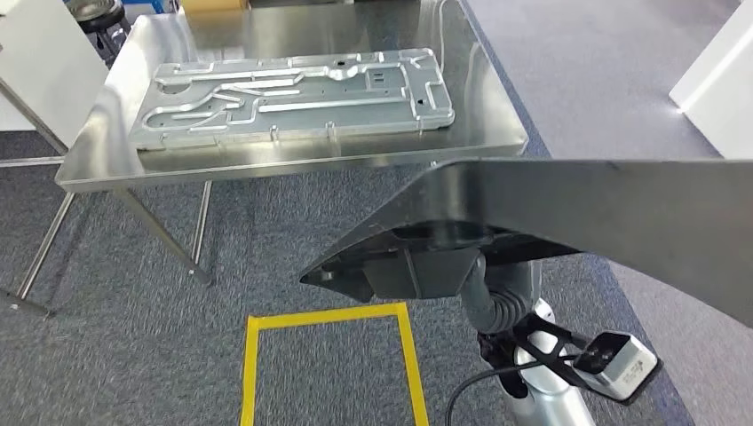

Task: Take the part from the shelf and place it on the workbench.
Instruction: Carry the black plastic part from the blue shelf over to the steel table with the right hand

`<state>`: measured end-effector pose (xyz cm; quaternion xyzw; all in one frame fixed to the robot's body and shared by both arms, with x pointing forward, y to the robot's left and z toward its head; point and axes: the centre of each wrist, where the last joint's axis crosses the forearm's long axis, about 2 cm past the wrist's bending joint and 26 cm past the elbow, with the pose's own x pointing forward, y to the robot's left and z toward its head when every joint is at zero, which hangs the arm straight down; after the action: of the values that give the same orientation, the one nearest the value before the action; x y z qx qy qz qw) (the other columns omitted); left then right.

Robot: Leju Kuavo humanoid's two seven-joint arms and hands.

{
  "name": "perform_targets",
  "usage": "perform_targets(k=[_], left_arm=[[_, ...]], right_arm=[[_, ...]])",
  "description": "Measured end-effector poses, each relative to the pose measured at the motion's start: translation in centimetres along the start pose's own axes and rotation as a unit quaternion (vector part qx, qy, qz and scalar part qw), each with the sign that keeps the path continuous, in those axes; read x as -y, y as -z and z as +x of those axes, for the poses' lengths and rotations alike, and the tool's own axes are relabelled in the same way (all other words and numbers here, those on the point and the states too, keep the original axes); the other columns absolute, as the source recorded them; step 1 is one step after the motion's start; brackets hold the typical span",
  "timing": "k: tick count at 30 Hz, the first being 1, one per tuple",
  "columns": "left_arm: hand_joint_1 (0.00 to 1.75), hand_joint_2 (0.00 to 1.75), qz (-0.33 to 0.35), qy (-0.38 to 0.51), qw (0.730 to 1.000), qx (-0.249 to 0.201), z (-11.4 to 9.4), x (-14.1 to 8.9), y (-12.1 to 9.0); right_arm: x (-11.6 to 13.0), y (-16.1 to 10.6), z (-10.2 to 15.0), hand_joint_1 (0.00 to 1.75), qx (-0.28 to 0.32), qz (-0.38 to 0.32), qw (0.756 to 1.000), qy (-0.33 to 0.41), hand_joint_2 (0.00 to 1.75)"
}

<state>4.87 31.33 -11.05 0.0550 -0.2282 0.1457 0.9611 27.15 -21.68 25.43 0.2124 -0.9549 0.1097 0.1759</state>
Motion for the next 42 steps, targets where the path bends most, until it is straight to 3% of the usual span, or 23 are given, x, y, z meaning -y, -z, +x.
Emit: perform_targets(k=[42], left_arm=[[0.0,1.75,-0.002,-0.002,1.0,-0.003,-0.4,0.1,-0.15]], right_arm=[[0.45,0.05,-0.43,1.75,-0.008,-0.005,1.0,-0.017,1.75]])
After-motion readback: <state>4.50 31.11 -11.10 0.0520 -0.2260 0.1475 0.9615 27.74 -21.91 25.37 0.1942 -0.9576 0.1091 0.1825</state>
